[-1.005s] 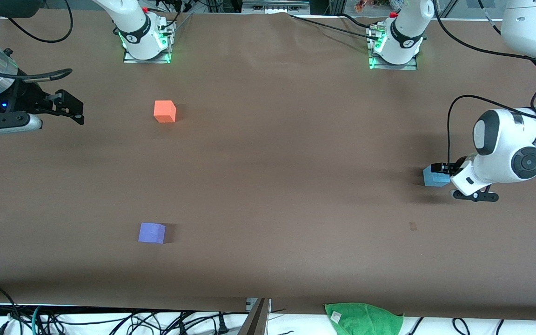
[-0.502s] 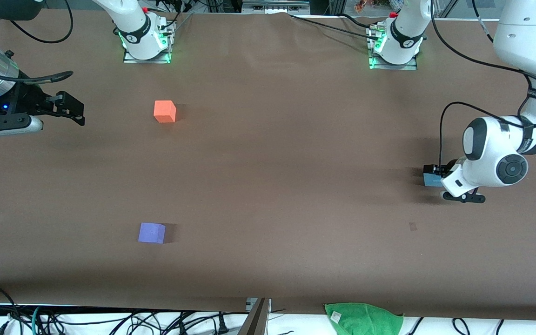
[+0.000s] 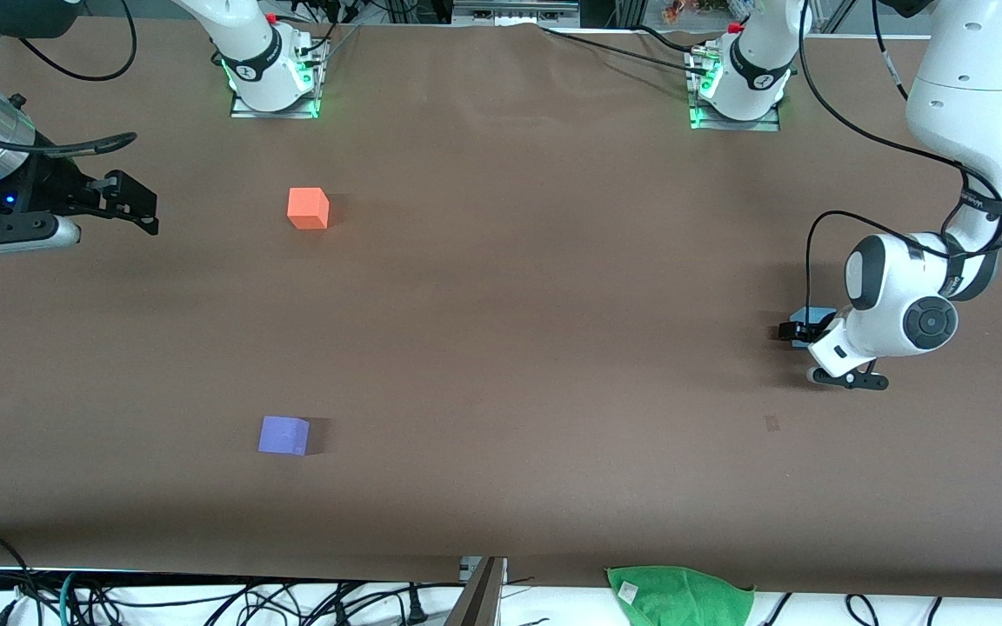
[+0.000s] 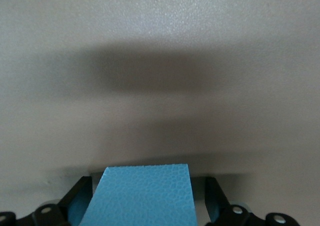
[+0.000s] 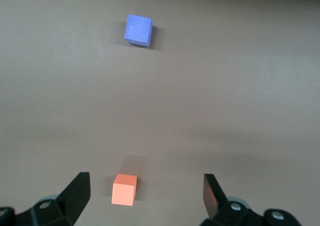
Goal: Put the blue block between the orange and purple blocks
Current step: 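Carry the light-blue cube with the left gripper toward the table middle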
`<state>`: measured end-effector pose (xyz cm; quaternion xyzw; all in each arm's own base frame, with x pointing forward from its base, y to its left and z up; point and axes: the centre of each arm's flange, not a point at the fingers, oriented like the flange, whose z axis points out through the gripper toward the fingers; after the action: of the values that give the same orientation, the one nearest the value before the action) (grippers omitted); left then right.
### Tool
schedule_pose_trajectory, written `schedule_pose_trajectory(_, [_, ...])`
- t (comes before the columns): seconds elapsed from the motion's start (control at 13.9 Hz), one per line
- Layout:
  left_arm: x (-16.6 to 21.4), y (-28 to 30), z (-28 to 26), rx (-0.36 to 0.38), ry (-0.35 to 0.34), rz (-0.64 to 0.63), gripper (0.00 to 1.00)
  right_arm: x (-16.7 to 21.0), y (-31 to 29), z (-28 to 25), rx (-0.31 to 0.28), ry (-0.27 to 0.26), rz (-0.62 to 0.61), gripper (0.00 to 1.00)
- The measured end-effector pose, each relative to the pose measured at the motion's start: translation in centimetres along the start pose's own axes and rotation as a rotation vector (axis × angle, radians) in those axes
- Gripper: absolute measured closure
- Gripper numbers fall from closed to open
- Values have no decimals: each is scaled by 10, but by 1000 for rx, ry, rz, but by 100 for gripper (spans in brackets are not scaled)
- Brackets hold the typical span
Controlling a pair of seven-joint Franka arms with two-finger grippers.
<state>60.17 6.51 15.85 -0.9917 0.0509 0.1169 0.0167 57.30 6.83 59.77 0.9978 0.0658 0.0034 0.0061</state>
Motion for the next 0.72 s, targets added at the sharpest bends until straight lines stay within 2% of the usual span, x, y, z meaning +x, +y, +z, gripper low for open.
schedule_pose_trajectory(0.29, [-5,2,-13,-3,-32,3,1,0,0,0,0,0,0,0])
schedule_pose_trajectory(0.43, [-6,2,-17,-3,-39,2,5,0,0,0,0,0,0,0])
schedule_pose_trajectory(0.65, [-6,2,-18,-3,-39,3,35,0,0,0,0,0,0,0])
schedule_pose_trajectory(0.72, [-7,2,-18,-3,-39,3,41,0,0,0,0,0,0,0])
